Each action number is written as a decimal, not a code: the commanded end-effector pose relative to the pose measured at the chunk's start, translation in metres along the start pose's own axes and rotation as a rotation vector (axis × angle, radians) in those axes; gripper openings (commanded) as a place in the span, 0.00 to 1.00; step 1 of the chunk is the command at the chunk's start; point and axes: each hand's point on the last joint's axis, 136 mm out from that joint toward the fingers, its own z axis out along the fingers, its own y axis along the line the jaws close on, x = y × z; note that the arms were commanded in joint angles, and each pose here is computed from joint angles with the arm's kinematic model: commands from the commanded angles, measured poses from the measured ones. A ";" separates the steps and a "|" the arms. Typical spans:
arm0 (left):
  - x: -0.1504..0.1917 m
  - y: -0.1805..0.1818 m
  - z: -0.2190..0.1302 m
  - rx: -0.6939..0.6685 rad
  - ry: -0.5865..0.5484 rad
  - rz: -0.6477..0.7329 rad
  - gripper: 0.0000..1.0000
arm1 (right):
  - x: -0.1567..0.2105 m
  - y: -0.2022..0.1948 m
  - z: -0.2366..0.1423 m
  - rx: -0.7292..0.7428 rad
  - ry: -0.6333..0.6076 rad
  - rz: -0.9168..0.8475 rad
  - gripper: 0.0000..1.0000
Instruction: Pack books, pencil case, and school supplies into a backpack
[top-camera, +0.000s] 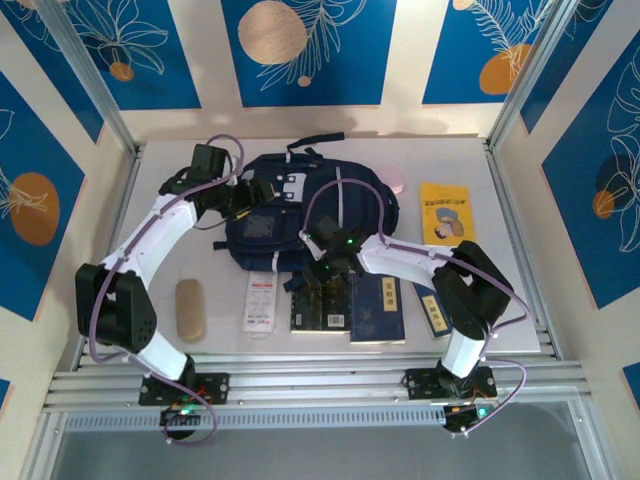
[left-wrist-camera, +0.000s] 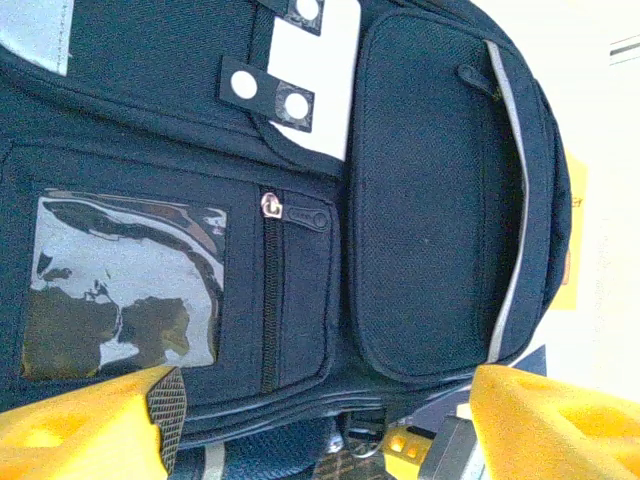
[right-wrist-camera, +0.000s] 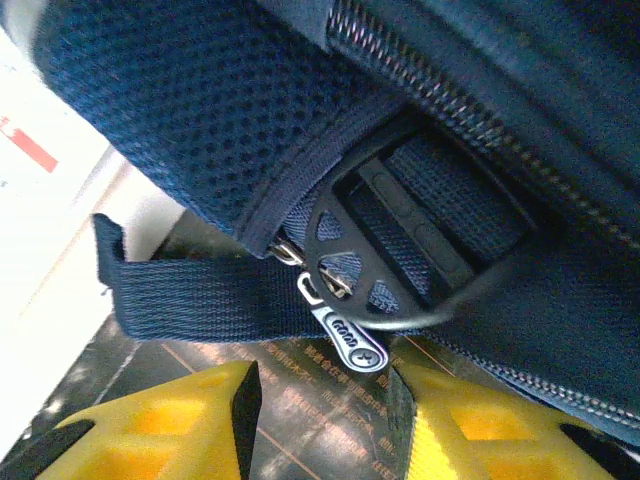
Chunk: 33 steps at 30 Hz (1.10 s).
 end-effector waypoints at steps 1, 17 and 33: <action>-0.009 0.004 -0.001 0.019 -0.040 0.039 0.75 | 0.002 -0.005 0.006 0.073 0.032 -0.044 0.40; -0.004 0.010 0.008 0.082 -0.014 -0.039 0.75 | 0.000 -0.019 0.033 0.193 0.060 -0.036 0.21; 0.037 0.034 -0.004 0.019 0.036 -0.215 0.76 | -0.010 0.021 -0.027 -0.161 -0.066 0.032 0.00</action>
